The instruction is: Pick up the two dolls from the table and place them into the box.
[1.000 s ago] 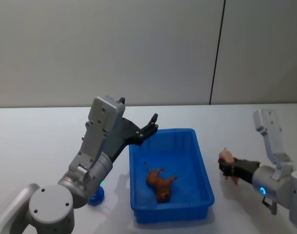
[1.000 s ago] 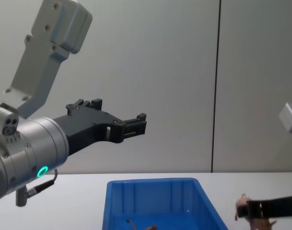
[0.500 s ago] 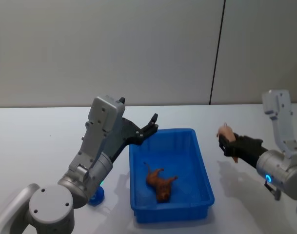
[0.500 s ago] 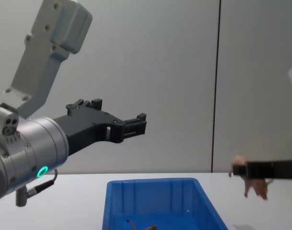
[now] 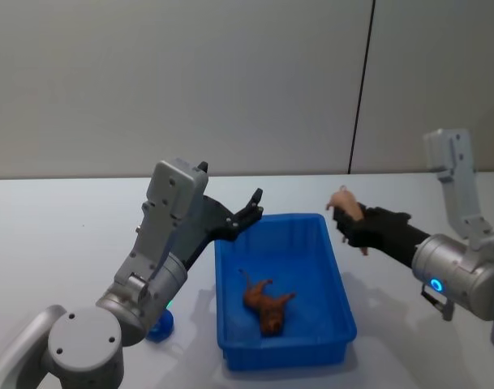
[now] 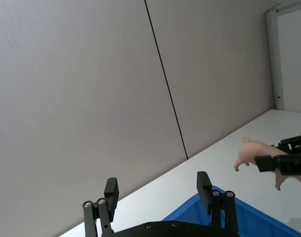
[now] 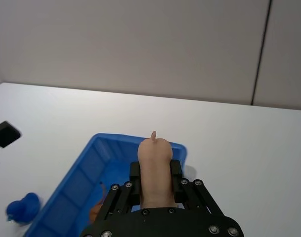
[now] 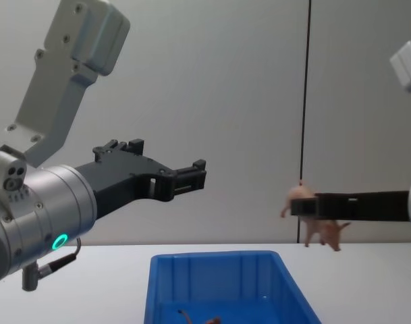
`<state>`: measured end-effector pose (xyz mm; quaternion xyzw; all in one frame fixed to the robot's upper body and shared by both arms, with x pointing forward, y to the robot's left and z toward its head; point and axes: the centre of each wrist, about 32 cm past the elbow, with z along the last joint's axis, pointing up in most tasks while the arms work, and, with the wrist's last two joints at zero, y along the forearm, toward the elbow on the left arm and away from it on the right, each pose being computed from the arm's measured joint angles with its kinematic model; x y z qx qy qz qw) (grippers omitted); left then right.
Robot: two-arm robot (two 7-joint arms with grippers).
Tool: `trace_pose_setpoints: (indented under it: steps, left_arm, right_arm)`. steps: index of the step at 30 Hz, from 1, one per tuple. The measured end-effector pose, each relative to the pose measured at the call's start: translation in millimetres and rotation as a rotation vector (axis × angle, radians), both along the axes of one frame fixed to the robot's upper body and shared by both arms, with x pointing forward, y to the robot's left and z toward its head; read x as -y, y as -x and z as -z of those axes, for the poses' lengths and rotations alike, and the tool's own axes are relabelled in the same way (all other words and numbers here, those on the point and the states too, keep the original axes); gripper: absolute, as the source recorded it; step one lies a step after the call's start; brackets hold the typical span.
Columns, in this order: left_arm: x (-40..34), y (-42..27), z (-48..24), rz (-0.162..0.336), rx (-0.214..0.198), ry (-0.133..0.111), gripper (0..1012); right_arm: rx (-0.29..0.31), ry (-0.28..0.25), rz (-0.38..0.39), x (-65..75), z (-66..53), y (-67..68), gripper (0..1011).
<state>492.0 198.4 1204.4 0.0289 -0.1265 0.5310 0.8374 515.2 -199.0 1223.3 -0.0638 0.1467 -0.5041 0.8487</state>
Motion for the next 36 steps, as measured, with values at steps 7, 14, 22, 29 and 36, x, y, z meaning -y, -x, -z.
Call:
trace_pose_setpoints:
  steps: [7, 14, 22, 29, 36]
  left_arm:
    - [0.0, 0.0, 0.0, 0.0, 0.0, 0.0, 1003]
    - [0.0, 0.0, 0.0, 0.0, 0.0, 0.0, 1003]
    - [0.0, 0.0, 0.0, 0.0, 0.0, 0.0, 1003]
    - [0.0, 0.0, 0.0, 0.0, 0.0, 0.0, 1003]
    - [0.0, 0.0, 0.0, 0.0, 0.0, 0.0, 1003]
  right_arm:
    - [-0.059, -0.034, -0.078, -6.9, 0.4, -3.9, 340]
    - [-0.138, -0.051, -0.126, -15.2, 6.2, -10.2, 340]
    - [-0.243, -0.057, -0.161, -25.7, 17.5, -19.3, 460]
    - [-0.314, -0.058, -0.185, -34.6, 26.5, -26.6, 689]
    - [-0.343, -0.058, -0.197, -38.6, 30.1, -29.4, 891]
